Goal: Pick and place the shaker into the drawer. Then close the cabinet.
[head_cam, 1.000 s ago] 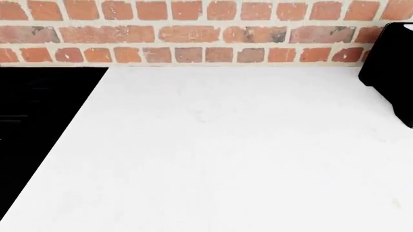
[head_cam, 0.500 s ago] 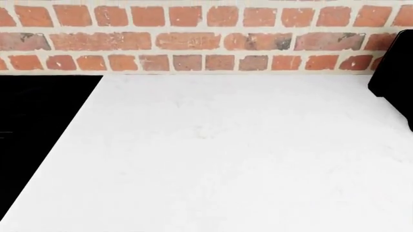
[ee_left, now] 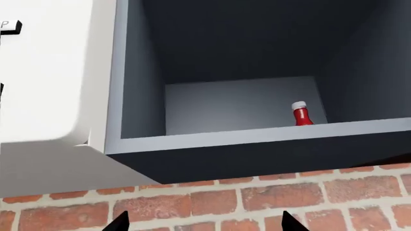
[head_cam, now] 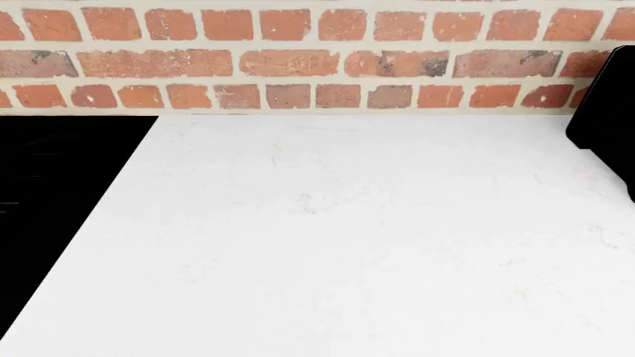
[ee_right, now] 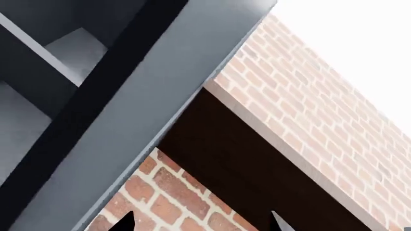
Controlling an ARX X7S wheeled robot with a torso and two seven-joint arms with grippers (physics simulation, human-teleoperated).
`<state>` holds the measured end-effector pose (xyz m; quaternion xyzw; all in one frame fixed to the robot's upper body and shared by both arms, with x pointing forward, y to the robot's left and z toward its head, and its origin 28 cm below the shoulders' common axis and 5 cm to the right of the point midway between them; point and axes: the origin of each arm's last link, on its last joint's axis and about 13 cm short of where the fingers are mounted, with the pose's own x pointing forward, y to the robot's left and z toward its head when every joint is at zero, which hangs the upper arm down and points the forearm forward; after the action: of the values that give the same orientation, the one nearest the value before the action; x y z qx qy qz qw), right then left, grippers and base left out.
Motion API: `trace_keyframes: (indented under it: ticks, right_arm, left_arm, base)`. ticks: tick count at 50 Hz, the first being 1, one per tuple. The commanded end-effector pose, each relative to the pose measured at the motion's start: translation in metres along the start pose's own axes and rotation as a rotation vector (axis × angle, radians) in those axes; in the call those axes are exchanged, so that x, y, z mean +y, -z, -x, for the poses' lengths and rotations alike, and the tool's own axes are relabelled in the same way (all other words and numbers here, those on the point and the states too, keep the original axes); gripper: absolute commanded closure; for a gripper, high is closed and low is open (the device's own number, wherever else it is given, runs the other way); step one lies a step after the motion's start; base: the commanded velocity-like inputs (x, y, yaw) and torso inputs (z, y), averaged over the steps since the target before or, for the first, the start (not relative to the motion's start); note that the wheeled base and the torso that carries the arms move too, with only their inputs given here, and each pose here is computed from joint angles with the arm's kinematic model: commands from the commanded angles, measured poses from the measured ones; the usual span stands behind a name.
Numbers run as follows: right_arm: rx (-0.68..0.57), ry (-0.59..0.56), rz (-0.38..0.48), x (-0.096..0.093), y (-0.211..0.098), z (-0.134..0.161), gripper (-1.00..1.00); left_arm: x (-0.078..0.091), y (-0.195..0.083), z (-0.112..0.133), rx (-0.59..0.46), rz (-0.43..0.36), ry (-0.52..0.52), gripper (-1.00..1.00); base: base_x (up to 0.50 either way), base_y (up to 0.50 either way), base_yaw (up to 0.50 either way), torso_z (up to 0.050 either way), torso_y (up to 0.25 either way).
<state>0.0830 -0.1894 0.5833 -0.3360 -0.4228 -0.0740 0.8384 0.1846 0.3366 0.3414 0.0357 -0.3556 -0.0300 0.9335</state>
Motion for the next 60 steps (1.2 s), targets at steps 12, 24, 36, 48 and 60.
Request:
trace_keyframes:
  ticks: [12, 24, 36, 48, 60]
  right_arm:
    - [0.040, -0.518, 0.067, 0.103, -0.012, -0.105, -1.00]
    - [0.182, -0.777, -0.005, 0.156, 0.035, -0.149, -1.00]
    - [0.422, -0.785, -0.091, 0.194, 0.122, -0.153, -1.00]
    - [0.677, -0.583, -0.170, 0.192, 0.194, -0.123, -1.00]
    - [0.687, -0.543, -0.165, 0.183, 0.196, -0.122, -1.00]
  left_arm:
    - [-0.015, 0.050, 0.043, 0.147, 0.097, -0.005, -1.00]
    - [-0.028, 0.080, 0.085, 0.263, 0.187, -0.019, -1.00]
    - [-0.035, 0.096, 0.118, 0.350, 0.217, -0.024, -1.00]
    - [-0.032, 0.097, 0.122, 0.380, 0.164, -0.039, -1.00]
    - [-0.034, 0.097, 0.121, 0.377, 0.160, -0.029, -1.00]
  base:
    - [0.00, 0.00, 0.00, 0.000, 0.000]
    - [0.00, 0.00, 0.01, 0.000, 0.000]
    - [0.01, 0.00, 0.01, 0.000, 0.000]
    - [0.01, 0.00, 0.00, 0.000, 0.000]
    - [0.00, 0.00, 0.00, 0.000, 0.000]
